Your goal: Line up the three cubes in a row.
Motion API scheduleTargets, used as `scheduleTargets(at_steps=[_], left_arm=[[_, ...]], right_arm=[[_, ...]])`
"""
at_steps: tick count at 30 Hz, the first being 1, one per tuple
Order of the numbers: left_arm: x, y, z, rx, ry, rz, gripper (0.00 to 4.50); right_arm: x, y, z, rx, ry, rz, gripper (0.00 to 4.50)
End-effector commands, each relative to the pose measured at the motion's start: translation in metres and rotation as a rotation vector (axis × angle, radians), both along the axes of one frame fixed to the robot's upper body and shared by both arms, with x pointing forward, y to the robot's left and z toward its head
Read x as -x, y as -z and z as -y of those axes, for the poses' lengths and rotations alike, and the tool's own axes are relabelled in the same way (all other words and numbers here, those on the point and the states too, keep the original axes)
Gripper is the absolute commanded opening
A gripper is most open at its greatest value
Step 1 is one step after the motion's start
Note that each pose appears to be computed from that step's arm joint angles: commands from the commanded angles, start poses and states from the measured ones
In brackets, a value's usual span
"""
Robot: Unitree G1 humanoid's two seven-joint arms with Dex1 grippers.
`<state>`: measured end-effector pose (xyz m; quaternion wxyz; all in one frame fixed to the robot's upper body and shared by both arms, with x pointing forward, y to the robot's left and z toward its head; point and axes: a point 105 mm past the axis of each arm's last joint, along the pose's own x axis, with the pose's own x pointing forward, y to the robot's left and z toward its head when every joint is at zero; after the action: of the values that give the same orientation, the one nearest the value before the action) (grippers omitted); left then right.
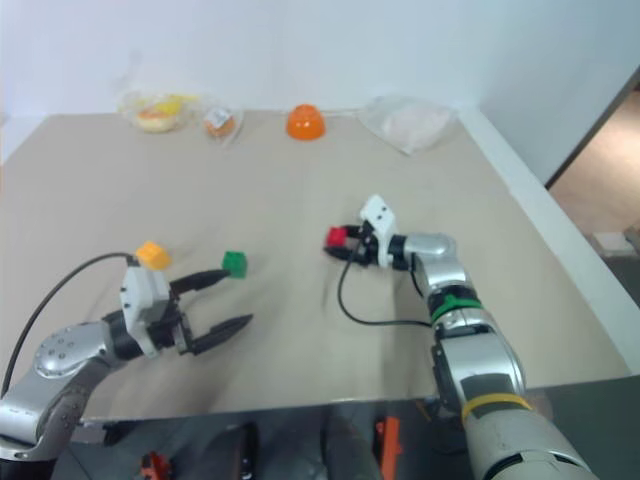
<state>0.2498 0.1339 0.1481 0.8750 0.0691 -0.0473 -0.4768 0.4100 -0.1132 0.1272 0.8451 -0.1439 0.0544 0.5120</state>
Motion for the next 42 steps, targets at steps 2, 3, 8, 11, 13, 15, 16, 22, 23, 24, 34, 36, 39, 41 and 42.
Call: scheduleTargets(at_steps=[2, 3, 8, 11, 13, 15, 16, 22, 23, 24, 34, 36, 39, 41, 42], left_arm=[[-0.004, -0.010, -0.020, 0.024, -0.068, 0.039, 4.50], [-0.006, -0.009, -0.024, 0.030, -0.080, 0.033, 4.50], [-0.004, -0.001, -0.045, 0.006, -0.095, 0.002, 4.50], [-0.002, 0.003, -0.055, -0.012, -0.088, -0.012, 4.50], [-0.001, 0.005, -0.060, -0.019, -0.083, -0.016, 4.50], [-0.002, 0.008, -0.062, -0.026, -0.073, -0.022, 4.50], [-0.002, 0.009, -0.063, -0.027, -0.069, -0.023, 4.50], [-0.005, 0.008, -0.064, -0.016, -0.059, -0.009, 4.50], [-0.005, 0.008, -0.063, -0.015, -0.058, -0.008, 4.50], [-0.005, 0.008, -0.063, -0.013, -0.056, -0.007, 4.50], [-0.008, 0.003, -0.056, -0.004, -0.042, -0.004, 4.50], [-0.008, 0.002, -0.055, -0.004, -0.041, -0.003, 4.50], [-0.008, -0.001, -0.052, 0.001, -0.041, -0.003, 4.50], [-0.007, -0.001, -0.051, 0.001, -0.041, -0.005, 4.50], [-0.007, -0.001, -0.051, 0.000, -0.039, -0.007, 4.50]], right_arm=[[0.001, -0.019, -0.001, -0.035, -0.039, 0.056, 1.25], [0.001, -0.020, -0.001, -0.037, -0.041, 0.050, 1.25], [0.029, -0.031, -0.012, -0.103, -0.247, -0.019, 1.25], [0.061, -0.039, -0.020, -0.115, -0.415, -0.059, 1.25], [0.079, -0.043, -0.026, -0.116, -0.491, -0.086, 1.25], [0.094, -0.042, -0.030, -0.082, -0.545, -0.080, 1.25], [0.098, -0.040, -0.031, -0.067, -0.559, -0.077, 1.25], [0.096, -0.014, -0.026, 0.090, -0.503, -0.003, 1.25], [0.096, -0.009, -0.022, 0.122, -0.502, 0.004, 1.25], [0.097, -0.005, -0.018, 0.144, -0.502, 0.008, 1.25], [0.090, 0.005, -0.005, 0.186, -0.474, 0.010, 1.25], [0.088, 0.006, -0.005, 0.184, -0.472, 0.011, 1.25], [0.087, 0.006, -0.006, 0.170, -0.469, 0.006, 1.25], [0.086, 0.006, -0.007, 0.158, -0.470, -0.004, 2.27], [0.086, 0.005, -0.008, 0.156, -0.472, 0.000, 2.60]])
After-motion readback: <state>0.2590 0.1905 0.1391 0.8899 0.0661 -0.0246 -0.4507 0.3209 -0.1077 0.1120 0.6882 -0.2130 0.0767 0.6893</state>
